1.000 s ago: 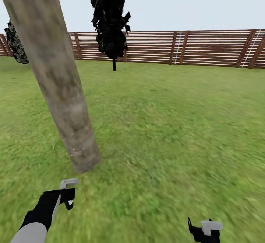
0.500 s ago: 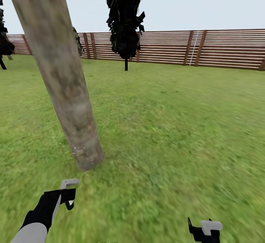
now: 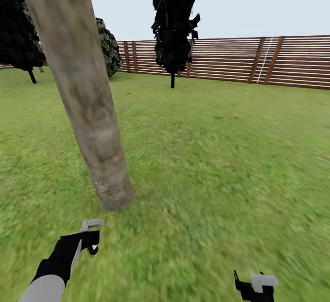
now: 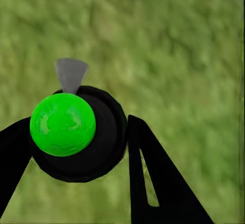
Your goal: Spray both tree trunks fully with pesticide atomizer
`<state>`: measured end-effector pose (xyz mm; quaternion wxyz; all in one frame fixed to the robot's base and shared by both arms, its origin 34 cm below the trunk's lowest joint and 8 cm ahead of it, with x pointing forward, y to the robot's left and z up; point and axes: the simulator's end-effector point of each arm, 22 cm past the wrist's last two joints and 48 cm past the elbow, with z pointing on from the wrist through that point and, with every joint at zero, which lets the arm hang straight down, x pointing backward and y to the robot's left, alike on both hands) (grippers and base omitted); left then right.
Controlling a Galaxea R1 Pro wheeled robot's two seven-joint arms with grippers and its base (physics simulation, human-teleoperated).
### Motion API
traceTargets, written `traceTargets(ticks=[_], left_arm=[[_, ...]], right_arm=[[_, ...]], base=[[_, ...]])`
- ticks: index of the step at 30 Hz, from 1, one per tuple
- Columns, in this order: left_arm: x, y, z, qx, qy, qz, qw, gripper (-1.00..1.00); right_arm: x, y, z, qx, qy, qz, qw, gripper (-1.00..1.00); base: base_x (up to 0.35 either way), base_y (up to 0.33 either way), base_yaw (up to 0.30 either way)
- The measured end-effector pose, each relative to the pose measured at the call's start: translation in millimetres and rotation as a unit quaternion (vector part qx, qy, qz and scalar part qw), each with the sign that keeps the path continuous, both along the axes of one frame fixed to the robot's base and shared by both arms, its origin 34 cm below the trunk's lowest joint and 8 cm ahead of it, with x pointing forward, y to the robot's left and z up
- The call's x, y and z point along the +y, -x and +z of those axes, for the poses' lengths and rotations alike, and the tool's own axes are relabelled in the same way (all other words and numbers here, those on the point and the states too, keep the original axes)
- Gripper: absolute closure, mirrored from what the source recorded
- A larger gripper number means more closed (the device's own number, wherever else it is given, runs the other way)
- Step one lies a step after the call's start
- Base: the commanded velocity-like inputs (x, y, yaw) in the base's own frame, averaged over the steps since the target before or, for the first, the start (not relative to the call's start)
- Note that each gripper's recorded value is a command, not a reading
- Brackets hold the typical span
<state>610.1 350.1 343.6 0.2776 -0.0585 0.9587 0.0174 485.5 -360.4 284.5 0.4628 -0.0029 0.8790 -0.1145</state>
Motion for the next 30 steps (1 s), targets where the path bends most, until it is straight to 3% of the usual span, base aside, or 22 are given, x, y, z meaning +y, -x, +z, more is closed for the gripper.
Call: traceTargets(ticks=[4, 7, 9, 12, 15, 16, 19, 23, 25, 27, 30], left_arm=[[-2.8, -10.6, 6.5, -0.025, -0.004, -0.007, 0.9997, 1.00], [-26.2, -16.0, 6.9, -0.030, 0.007, -0.017, 0.9994, 1.00], [-28.1, -16.9, 7.5, -0.030, 0.006, -0.022, 0.9993, 1.00], [-0.9, -28.9, 21.4, -0.040, -0.011, -0.018, 0.9990, 1.00], [53.0, -34.7, 37.9, -0.048, -0.044, -0.002, 0.9979, 1.00], [59.8, -34.8, 39.8, -0.049, -0.048, 0.000, 0.9977, 1.00], [49.9, -37.3, 39.0, -0.052, -0.044, -0.008, 0.9976, 1.00], [-24.5, -48.8, 34.3, -0.053, -0.023, -0.064, 0.9963, 1.00], [-36.5, -53.8, 38.0, -0.057, -0.021, -0.079, 0.9950, 1.00], [-28.3, -58.7, 46.5, -0.065, -0.019, -0.084, 0.9941, 1.00], [16.6, -67.8, 73.1, -0.087, -0.030, -0.090, 0.9917, 1.00]], right_arm=[[0.1, 0.0, -0.1, 0.000, 0.000, 0.000, 1.0000, -1.00], [0.1, 0.0, -0.1, 0.000, 0.000, 0.000, 1.0000, -1.00], [0.0, 0.0, -0.1, 0.000, 0.000, 0.000, 1.0000, -1.00], [0.2, 0.0, -0.1, 0.000, 0.000, 0.001, 1.0000, -1.00], [0.3, -0.1, -0.1, 0.000, 0.000, 0.001, 1.0000, -1.00], [0.2, 0.0, -0.1, 0.000, 0.000, 0.001, 1.0000, -1.00], [0.1, 0.0, -0.2, 0.000, 0.000, 0.000, 1.0000, -1.00], [0.0, 0.1, -0.1, 0.000, 0.000, 0.000, 1.0000, -1.00], [0.0, 0.0, -0.1, 0.000, 0.000, 0.000, 1.0000, -1.00], [0.2, 0.0, -0.1, 0.000, 0.000, 0.001, 1.0000, -1.00], [0.3, -0.1, 0.0, 0.000, 0.000, 0.001, 1.0000, -1.00]], base=[[0.011, -0.009, 0.008], [0.000, 0.000, 0.000], [0.000, 0.000, 0.000], [0.000, 0.000, 0.000], [0.000, 0.000, 0.000], [0.000, 0.000, 0.000], [0.000, 0.000, 0.000], [0.000, 0.000, 0.000], [0.000, 0.000, 0.000], [0.000, 0.000, 0.000], [0.000, 0.000, 0.000]])
